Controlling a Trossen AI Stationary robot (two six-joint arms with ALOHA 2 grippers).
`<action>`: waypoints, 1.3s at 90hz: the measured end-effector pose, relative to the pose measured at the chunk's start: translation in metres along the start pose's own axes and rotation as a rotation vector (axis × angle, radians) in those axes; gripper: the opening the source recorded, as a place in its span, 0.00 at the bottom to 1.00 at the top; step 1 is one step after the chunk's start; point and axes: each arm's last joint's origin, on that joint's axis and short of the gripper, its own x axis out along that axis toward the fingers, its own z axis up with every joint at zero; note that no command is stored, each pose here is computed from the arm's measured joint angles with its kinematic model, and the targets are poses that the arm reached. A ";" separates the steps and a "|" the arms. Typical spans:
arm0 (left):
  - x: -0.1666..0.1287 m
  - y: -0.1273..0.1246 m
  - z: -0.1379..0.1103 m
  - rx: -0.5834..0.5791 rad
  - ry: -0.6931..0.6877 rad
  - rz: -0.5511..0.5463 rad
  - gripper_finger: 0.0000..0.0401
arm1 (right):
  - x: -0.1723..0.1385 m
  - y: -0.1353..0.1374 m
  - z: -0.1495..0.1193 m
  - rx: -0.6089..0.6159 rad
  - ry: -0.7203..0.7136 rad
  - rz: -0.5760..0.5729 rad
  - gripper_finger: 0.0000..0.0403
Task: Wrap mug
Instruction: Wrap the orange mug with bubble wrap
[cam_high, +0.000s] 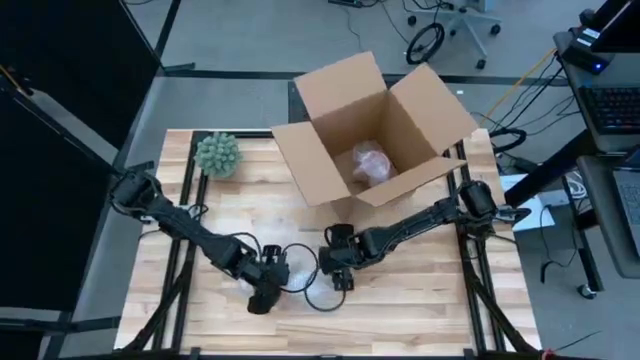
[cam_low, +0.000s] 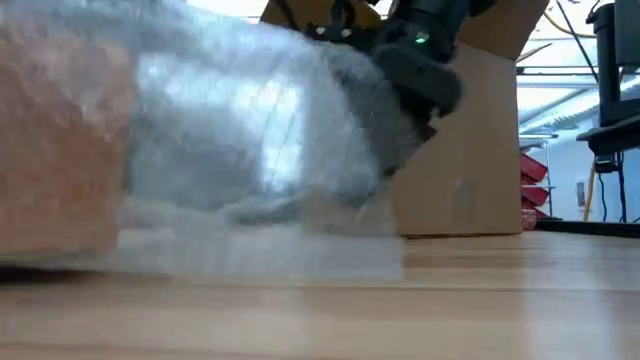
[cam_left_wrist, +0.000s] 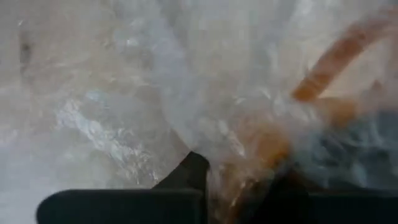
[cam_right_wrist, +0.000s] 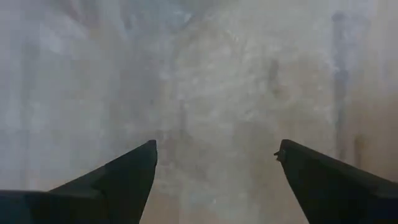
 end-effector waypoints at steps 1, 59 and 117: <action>0.000 0.000 0.000 0.000 0.000 0.000 0.04 | 0.000 0.001 -0.001 0.001 0.003 -0.001 0.80; -0.010 -0.003 0.018 0.008 -0.009 0.030 0.15 | -0.015 0.006 -0.008 0.005 0.016 -0.099 0.80; -0.029 0.001 0.034 -0.009 0.015 0.003 0.43 | -0.068 -0.002 -0.002 0.095 -0.098 -0.063 0.80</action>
